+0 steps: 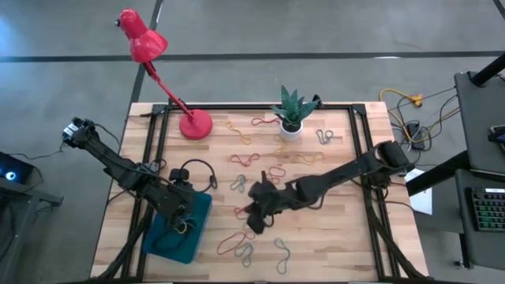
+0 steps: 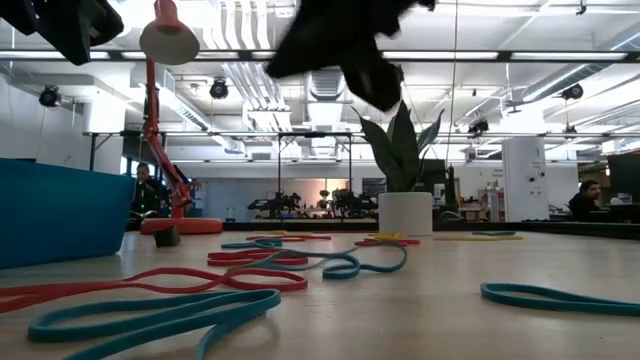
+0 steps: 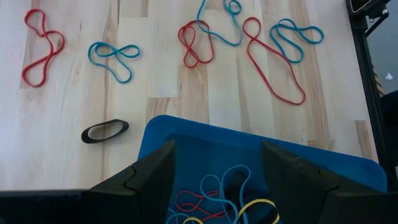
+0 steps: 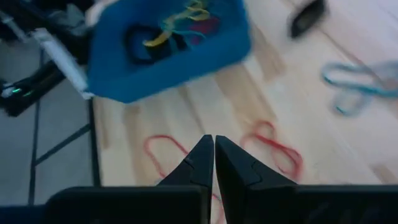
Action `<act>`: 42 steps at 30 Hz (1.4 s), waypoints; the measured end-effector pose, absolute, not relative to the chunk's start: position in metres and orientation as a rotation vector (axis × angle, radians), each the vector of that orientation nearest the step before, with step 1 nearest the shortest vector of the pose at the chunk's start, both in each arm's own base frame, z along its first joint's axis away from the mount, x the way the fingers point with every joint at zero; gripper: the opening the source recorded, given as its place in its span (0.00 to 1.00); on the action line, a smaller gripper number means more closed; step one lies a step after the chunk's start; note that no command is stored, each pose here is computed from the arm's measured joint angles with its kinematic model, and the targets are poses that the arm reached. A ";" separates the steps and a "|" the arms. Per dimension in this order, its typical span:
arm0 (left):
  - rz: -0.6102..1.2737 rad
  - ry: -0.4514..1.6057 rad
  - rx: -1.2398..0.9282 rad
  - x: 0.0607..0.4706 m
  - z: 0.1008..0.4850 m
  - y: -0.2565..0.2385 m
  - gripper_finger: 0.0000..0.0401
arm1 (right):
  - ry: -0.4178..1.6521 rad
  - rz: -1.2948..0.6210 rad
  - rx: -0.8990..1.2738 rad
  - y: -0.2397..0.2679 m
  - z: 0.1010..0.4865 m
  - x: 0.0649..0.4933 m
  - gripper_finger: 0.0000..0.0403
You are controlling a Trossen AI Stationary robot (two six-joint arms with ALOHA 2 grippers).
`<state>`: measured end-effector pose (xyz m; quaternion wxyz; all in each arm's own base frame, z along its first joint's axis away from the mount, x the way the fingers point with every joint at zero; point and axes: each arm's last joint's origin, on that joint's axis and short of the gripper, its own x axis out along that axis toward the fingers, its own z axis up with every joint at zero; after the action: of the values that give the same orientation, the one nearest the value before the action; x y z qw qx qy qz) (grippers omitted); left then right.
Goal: Pick and place rubber bands into bin
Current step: Put the blue rubber band into the blue bin
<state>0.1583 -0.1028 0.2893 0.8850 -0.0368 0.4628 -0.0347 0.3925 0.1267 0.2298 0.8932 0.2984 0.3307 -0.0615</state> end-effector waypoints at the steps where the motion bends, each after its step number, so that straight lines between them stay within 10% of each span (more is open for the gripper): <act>1: -0.072 0.963 -0.076 0.158 0.289 -0.103 0.54 | 0.676 -0.114 0.597 0.127 0.236 0.394 0.02; 12: -0.065 0.955 -0.074 0.159 0.289 -0.103 0.54 | 1.035 -0.185 0.335 0.121 0.228 0.371 0.05; 28: -0.064 0.959 -0.071 0.159 0.285 -0.103 0.54 | 1.209 -0.169 0.267 0.136 0.170 0.374 0.44; 42: -0.064 0.958 -0.065 0.159 0.285 -0.103 0.54 | 1.172 -0.236 0.352 0.144 0.152 0.370 0.44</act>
<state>0.1593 -0.1031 0.2850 0.8865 -0.0314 0.4606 -0.0308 0.3704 0.1436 0.1518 0.8120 0.1646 0.5489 -0.1107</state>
